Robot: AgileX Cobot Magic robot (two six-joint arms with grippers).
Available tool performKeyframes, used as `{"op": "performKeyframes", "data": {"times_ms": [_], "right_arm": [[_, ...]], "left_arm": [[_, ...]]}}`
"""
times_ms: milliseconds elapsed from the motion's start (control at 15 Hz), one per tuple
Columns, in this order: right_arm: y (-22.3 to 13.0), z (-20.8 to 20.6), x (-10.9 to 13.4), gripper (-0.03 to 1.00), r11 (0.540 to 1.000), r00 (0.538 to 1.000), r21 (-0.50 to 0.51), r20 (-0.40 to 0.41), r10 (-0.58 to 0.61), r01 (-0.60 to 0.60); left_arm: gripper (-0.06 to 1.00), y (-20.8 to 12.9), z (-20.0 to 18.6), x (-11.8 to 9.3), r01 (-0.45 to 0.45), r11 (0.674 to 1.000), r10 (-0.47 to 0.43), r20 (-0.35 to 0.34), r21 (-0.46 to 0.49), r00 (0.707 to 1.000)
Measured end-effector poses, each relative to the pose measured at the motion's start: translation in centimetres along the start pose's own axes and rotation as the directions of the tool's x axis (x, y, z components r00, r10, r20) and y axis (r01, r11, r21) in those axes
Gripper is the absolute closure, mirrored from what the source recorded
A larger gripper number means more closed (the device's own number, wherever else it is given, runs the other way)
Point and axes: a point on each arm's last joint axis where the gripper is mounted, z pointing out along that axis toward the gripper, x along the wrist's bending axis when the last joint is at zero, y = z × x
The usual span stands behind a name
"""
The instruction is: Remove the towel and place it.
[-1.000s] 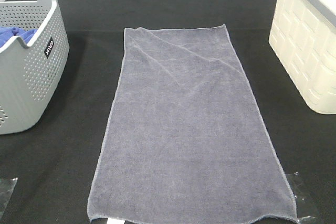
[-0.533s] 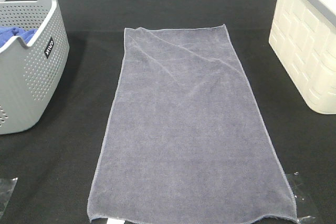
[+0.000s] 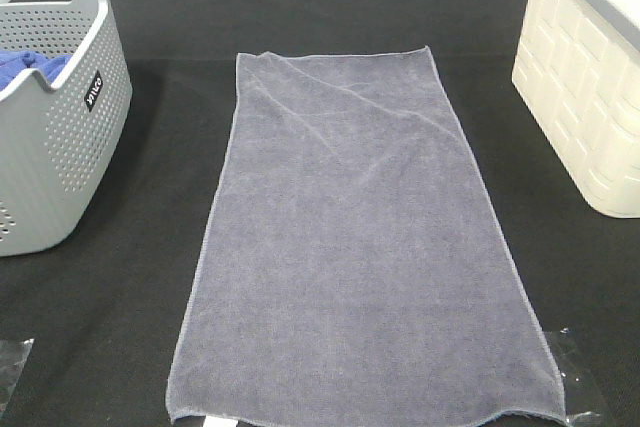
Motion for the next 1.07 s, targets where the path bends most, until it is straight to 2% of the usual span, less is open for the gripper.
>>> {"op": "performKeyframes", "data": {"times_ms": [1067], "right_arm": [[0.00,0.00,0.00,0.24,1.000,1.000,0.000,0.000,0.000,0.000]], "left_arm": [[0.27,0.00,0.00,0.00,0.000,1.000,0.000,0.000,0.000,1.000]]}}
